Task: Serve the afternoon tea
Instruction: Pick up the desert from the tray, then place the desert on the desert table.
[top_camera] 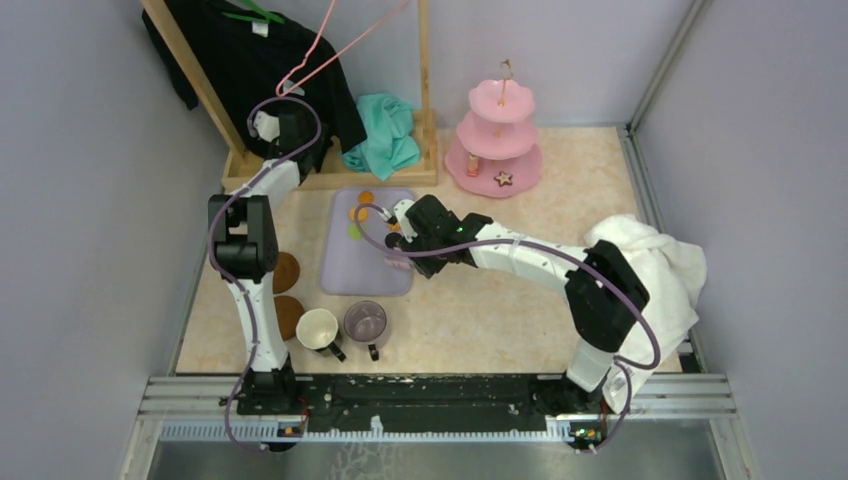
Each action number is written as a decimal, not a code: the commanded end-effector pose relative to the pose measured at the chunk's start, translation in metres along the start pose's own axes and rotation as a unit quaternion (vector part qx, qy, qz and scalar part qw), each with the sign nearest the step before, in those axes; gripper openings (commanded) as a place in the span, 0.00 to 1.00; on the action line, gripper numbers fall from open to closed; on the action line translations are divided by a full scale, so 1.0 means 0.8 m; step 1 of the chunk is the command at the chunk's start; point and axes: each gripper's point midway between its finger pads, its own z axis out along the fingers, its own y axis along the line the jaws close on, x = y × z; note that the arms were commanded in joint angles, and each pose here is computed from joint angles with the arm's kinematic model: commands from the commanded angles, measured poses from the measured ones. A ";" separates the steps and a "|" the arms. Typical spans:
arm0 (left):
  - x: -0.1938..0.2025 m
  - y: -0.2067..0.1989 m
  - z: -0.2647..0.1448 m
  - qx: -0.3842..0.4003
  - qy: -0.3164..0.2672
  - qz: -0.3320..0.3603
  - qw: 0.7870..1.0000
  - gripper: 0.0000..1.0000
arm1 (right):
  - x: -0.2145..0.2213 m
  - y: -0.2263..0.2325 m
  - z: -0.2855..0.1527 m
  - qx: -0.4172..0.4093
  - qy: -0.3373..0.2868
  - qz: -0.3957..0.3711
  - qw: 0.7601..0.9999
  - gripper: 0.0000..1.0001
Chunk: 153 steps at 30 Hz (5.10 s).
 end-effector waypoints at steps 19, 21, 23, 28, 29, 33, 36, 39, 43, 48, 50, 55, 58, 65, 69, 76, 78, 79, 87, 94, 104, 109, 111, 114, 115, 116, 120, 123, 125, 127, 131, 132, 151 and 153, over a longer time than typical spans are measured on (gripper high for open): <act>-0.016 -0.016 -0.001 0.014 -0.010 -0.003 1.000 0.80 | 0.012 -0.018 0.017 0.064 0.056 0.070 0.994 0.33; -0.015 -0.017 -0.001 0.015 -0.009 -0.003 1.000 0.80 | 0.007 -0.021 0.020 0.069 0.058 0.072 0.993 0.33; -0.014 -0.017 0.000 0.015 -0.009 -0.002 1.000 0.80 | 0.001 -0.022 0.023 0.070 0.061 0.073 0.993 0.33; -0.016 -0.018 0.002 0.015 -0.010 -0.001 1.000 0.80 | -0.006 -0.027 0.030 0.072 0.068 0.081 0.992 0.33; -0.016 -0.018 0.002 0.015 -0.010 -0.002 1.000 0.80 | -0.007 -0.028 0.031 0.072 0.069 0.082 0.992 0.34; -0.016 -0.019 0.003 0.015 -0.010 -0.003 1.000 0.80 | -0.011 -0.032 0.039 0.070 0.071 0.085 0.991 0.34; -0.018 -0.020 0.005 0.015 -0.011 -0.003 1.000 0.80 | -0.012 -0.033 0.045 0.064 0.073 0.086 0.992 0.35; -0.018 -0.019 0.006 0.013 -0.012 -0.002 1.000 0.80 | -0.014 -0.034 0.051 0.060 0.073 0.085 0.992 0.35; -0.019 -0.017 0.006 0.011 -0.013 -0.001 1.000 0.80 | -0.017 -0.034 0.057 0.056 0.073 0.080 0.993 0.36; -0.019 -0.016 0.007 0.010 -0.013 -0.001 1.000 0.80 | -0.020 -0.038 0.063 0.056 0.074 0.079 0.993 0.36; -0.019 -0.015 0.008 0.009 -0.013 -0.002 1.000 0.80 | -0.022 -0.039 0.064 0.055 0.073 0.079 0.993 0.36; -0.017 -0.012 0.009 0.007 -0.012 -0.003 1.000 0.80 | -0.022 -0.041 0.067 0.055 0.074 0.079 0.993 0.36; -0.016 -0.011 0.009 0.006 -0.010 -0.002 1.000 0.80 | -0.022 -0.041 0.070 0.053 0.075 0.078 0.993 0.35; -0.015 -0.011 0.009 0.007 -0.010 -0.001 1.000 0.80 | -0.026 -0.043 0.070 0.054 0.070 0.076 0.993 0.29; -0.017 -0.010 0.009 0.005 -0.012 0.000 1.000 0.80 | -0.029 -0.044 0.063 0.054 0.063 0.073 0.994 0.22; -0.018 -0.012 0.007 0.006 -0.013 0.000 1.000 0.80 | -0.038 -0.044 0.040 0.055 0.035 0.068 0.996 0.13; -0.019 -0.013 0.007 0.006 -0.014 0.000 1.000 0.80 | -0.041 -0.045 0.033 0.056 0.026 0.067 0.996 0.11; -0.020 -0.012 0.007 0.005 -0.014 0.000 1.000 0.80 | -0.041 -0.045 0.032 0.056 0.025 0.067 0.996 0.11; -0.021 -0.012 0.005 0.003 -0.016 0.002 1.000 0.80 | -0.048 -0.044 0.014 0.054 0.002 0.066 0.996 0.07; -0.022 -0.011 0.004 0.001 -0.017 0.002 1.000 0.80 | -0.051 -0.047 -0.001 0.062 -0.011 0.066 0.996 0.05; -0.020 -0.011 0.008 0.000 -0.014 0.002 1.000 0.80 | -0.066 -0.080 -0.051 0.120 -0.043 0.088 0.988 0.05; -0.015 -0.010 0.012 -0.001 -0.009 0.006 1.000 0.79 | -0.058 -0.121 -0.076 0.164 -0.043 0.121 0.978 0.06; -0.012 -0.012 0.014 -0.001 -0.007 0.007 1.000 0.79 | -0.060 -0.138 -0.100 0.181 -0.058 0.135 0.972 0.06; -0.010 -0.014 0.016 -0.001 -0.006 0.011 1.000 0.79 | -0.049 -0.166 -0.115 0.206 -0.056 0.157 0.964 0.05; -0.011 -0.015 0.017 -0.001 -0.007 0.011 1.000 0.79 | -0.046 -0.174 -0.119 0.213 -0.056 0.163 0.962 0.05; -0.011 -0.016 0.017 -0.001 -0.007 0.012 1.000 0.79 | -0.043 -0.181 -0.124 0.220 -0.057 0.169 0.959 0.06; -0.013 -0.018 0.018 0.000 -0.010 0.017 1.000 0.79 | -0.035 -0.210 -0.142 0.243 -0.062 0.189 0.949 0.06; -0.015 -0.020 0.018 0.001 -0.011 0.018 1.000 0.79 | -0.032 -0.227 -0.154 0.259 -0.065 0.198 0.943 0.06; -0.016 -0.022 0.018 0.002 -0.012 0.019 1.000 0.79 | -0.028 -0.237 -0.159 0.267 -0.064 0.203 0.940 0.06; -0.018 -0.024 0.017 0.003 -0.014 0.021 1.000 0.79 | -0.024 -0.247 -0.164 0.276 -0.065 0.209 0.936 0.06; -0.018 -0.024 0.016 0.003 -0.012 0.023 1.000 0.79 | -0.018 -0.268 -0.176 0.293 -0.073 0.224 0.927 0.06; -0.018 -0.024 0.016 0.003 -0.012 0.023 1.000 0.79 | -0.018 -0.272 -0.178 0.297 -0.074 0.226 0.925 0.05; -0.017 -0.025 0.017 0.004 -0.012 0.033 0.999 0.79 | -0.001 -0.353 -0.189 0.343 -0.087 0.261 0.898 0.05; -0.018 -0.026 0.017 0.005 -0.013 0.034 0.999 0.79 | -0.003 -0.362 -0.189 0.345 -0.090 0.263 0.897 0.06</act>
